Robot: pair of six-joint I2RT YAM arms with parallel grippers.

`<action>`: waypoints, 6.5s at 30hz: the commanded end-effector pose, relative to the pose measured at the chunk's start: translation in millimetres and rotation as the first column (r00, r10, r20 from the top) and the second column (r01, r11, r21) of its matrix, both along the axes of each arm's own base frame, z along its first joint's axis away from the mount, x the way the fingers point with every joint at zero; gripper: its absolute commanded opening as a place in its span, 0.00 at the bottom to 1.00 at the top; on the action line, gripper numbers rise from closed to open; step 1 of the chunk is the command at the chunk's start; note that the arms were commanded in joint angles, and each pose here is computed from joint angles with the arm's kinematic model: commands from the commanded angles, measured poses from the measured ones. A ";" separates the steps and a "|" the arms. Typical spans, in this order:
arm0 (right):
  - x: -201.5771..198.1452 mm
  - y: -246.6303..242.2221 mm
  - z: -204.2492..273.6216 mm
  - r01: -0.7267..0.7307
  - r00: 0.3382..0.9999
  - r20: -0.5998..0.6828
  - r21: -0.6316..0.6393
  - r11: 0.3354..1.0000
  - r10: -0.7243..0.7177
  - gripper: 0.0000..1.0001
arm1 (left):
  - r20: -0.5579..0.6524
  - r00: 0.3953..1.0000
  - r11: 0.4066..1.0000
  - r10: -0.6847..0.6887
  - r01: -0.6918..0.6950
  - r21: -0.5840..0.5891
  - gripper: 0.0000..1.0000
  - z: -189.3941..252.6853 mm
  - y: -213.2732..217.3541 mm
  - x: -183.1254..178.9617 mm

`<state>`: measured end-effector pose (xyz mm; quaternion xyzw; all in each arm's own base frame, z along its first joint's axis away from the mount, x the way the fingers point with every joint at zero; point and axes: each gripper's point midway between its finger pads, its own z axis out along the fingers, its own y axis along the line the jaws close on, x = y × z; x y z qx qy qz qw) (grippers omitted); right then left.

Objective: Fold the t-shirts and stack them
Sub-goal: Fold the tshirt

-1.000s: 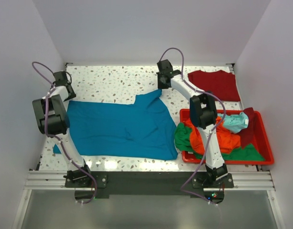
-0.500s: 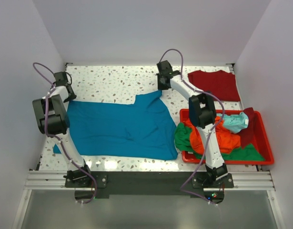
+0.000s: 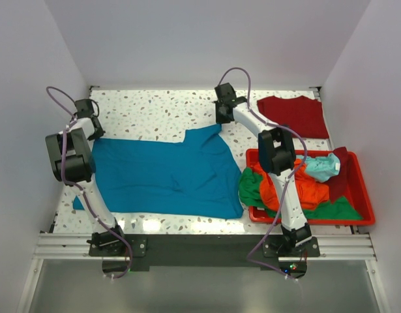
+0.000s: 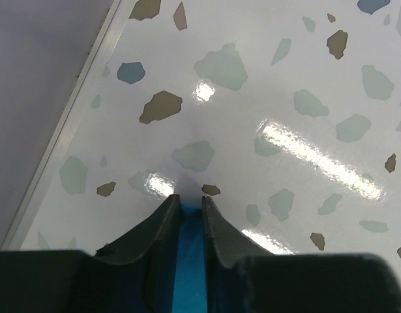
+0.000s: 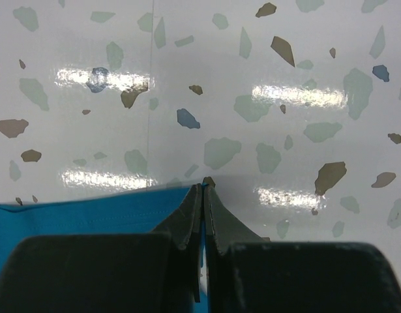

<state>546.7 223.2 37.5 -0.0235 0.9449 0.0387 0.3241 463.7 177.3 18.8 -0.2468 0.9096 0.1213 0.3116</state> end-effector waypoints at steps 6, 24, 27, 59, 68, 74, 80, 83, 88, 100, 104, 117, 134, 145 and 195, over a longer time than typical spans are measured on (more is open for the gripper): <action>13.5 -4.0 26.9 0.031 0.998 0.060 0.031 0.999 -0.033 0.00 | -0.008 1.000 1.000 0.012 -0.012 -0.004 0.00 -8.7 6.0 3.9; 54.5 -18.7 82.5 0.125 0.977 0.150 0.180 0.976 -0.153 0.00 | 0.265 0.954 0.970 -0.140 0.186 -0.156 0.00 65.3 -31.6 68.9; 60.4 -13.9 93.8 0.110 0.975 0.168 0.219 0.970 -0.148 0.00 | 0.324 0.934 0.957 -0.153 0.221 -0.187 0.00 79.3 -38.5 79.9; -183.8 -11.2 107.1 -0.015 1.000 -0.019 0.275 0.961 0.021 0.00 | 0.168 0.984 0.993 0.050 -0.031 -0.117 0.00 67.7 2.4 -43.1; -213.7 -13.7 120.0 -0.023 0.999 -0.016 0.291 0.957 0.029 0.00 | 0.176 0.983 0.991 0.052 -0.029 -0.130 0.00 65.0 8.2 -53.7; -223.4 -19.8 124.0 -0.014 1.000 -0.009 0.285 0.958 0.017 0.00 | 0.234 0.972 0.996 0.024 -0.003 -0.087 0.00 85.4 5.4 -61.9; -242.7 -17.9 115.5 -0.032 0.998 -0.036 0.267 0.963 0.043 0.00 | 0.225 0.974 0.998 0.032 -0.017 -0.067 0.00 83.0 1.3 -81.2; -256.9 -17.2 102.6 -0.034 0.996 -0.066 0.251 0.967 0.053 0.00 | 0.206 0.978 0.998 0.044 -0.033 -0.056 0.00 80.4 1.1 -90.5; -271.4 -15.4 93.6 -0.034 0.995 -0.083 0.244 0.969 0.056 0.00 | 0.163 0.983 0.996 0.080 -0.074 -0.045 0.00 70.6 2.5 -105.7; -308.6 -19.1 56.5 -0.071 0.977 -0.190 0.145 0.987 0.098 0.21 | 0.110 0.977 0.983 0.184 -0.185 -0.005 0.76 65.8 13.1 -128.8; -327.2 -9.0 58.0 -0.145 0.968 -0.192 0.105 0.984 0.163 0.43 | 0.160 0.974 0.987 0.162 -0.162 -0.014 0.83 84.2 6.5 -128.0; -253.1 82.5 70.3 -0.248 0.961 -0.057 0.255 0.935 0.271 0.45 | 0.241 0.966 0.981 -0.099 0.135 -0.140 0.84 138.9 -72.8 -101.3; -179.6 112.1 22.2 -0.256 0.961 -0.075 0.128 0.958 0.267 0.41 | 0.219 0.965 0.967 -0.145 0.185 -0.173 0.84 120.8 -83.7 -104.9; -192.2 103.2 2.0 -0.244 0.957 -0.136 0.111 0.963 0.258 0.40 | 0.215 0.965 0.966 -0.147 0.187 -0.177 0.84 118.6 -83.5 -102.8; -261.8 115.3 53.8 -0.248 0.944 -0.159 0.239 0.939 0.290 0.00 | 0.197 0.971 0.966 -0.139 0.177 -0.190 0.85 106.6 -82.7 -102.4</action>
